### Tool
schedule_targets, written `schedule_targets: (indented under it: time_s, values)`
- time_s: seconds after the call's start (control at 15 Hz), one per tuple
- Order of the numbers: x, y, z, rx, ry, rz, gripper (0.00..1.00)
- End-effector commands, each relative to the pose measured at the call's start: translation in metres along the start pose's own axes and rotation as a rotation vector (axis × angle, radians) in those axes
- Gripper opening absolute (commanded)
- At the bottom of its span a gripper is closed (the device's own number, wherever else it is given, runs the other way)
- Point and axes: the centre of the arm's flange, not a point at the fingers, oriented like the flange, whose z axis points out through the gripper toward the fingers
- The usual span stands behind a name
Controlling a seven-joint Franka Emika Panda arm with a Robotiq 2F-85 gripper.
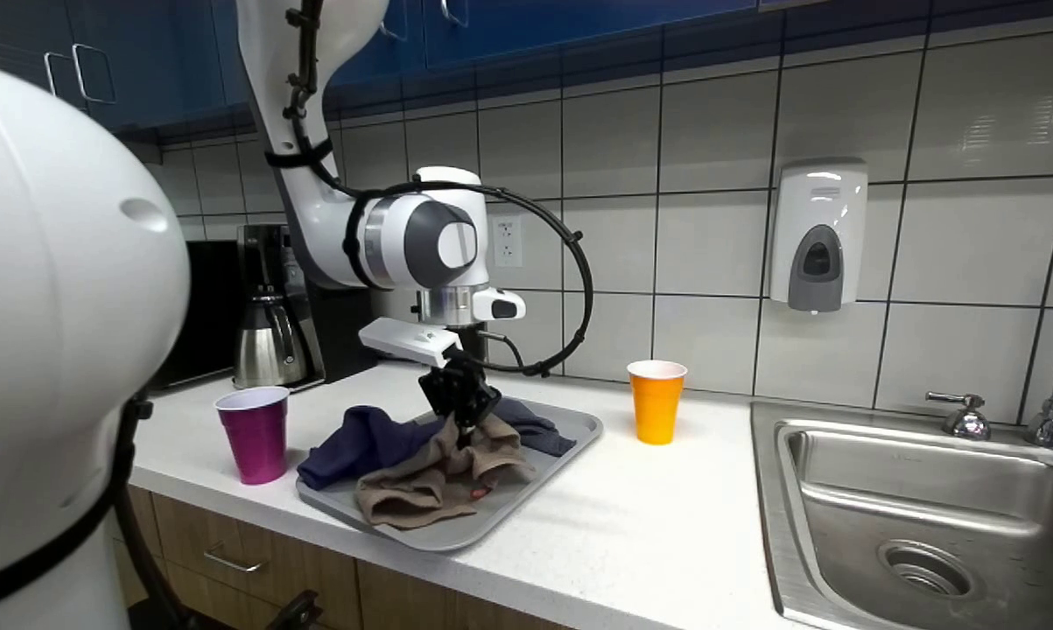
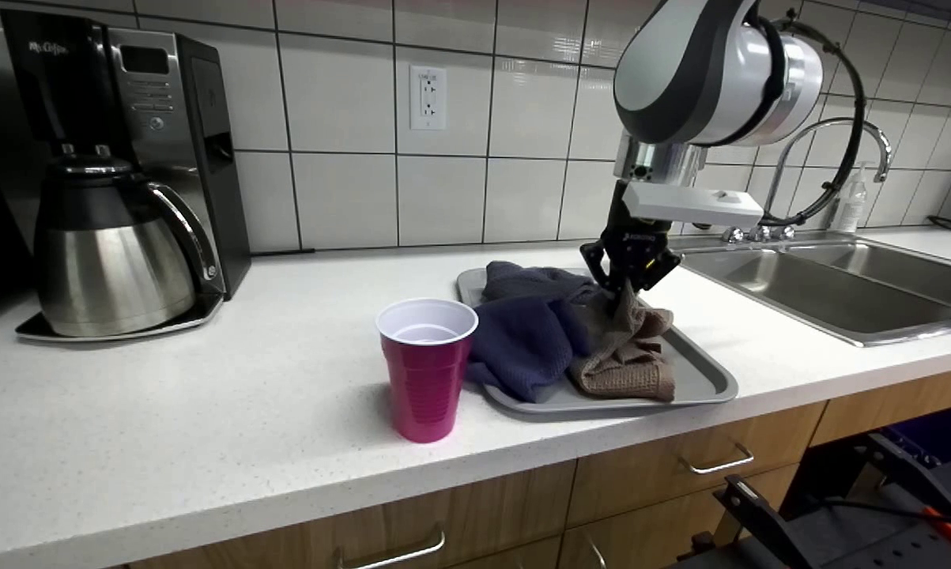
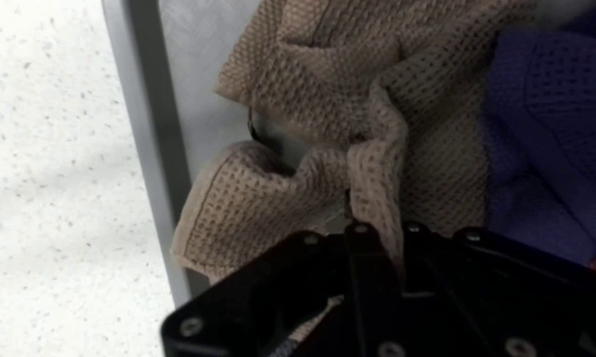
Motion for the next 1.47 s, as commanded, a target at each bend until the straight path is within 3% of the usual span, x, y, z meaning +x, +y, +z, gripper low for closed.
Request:
schedule_targets:
  time_s: [0.0,0.53,1.4]
  values:
    - [-0.005,0.01,-0.041,0.003,0.051,0.0,0.01]
    - [-0.012,0.045,-0.097,0.016,0.157,0.032,0.01]
    - [-0.023,0.153,-0.153,-0.024,0.274,0.157,0.01]
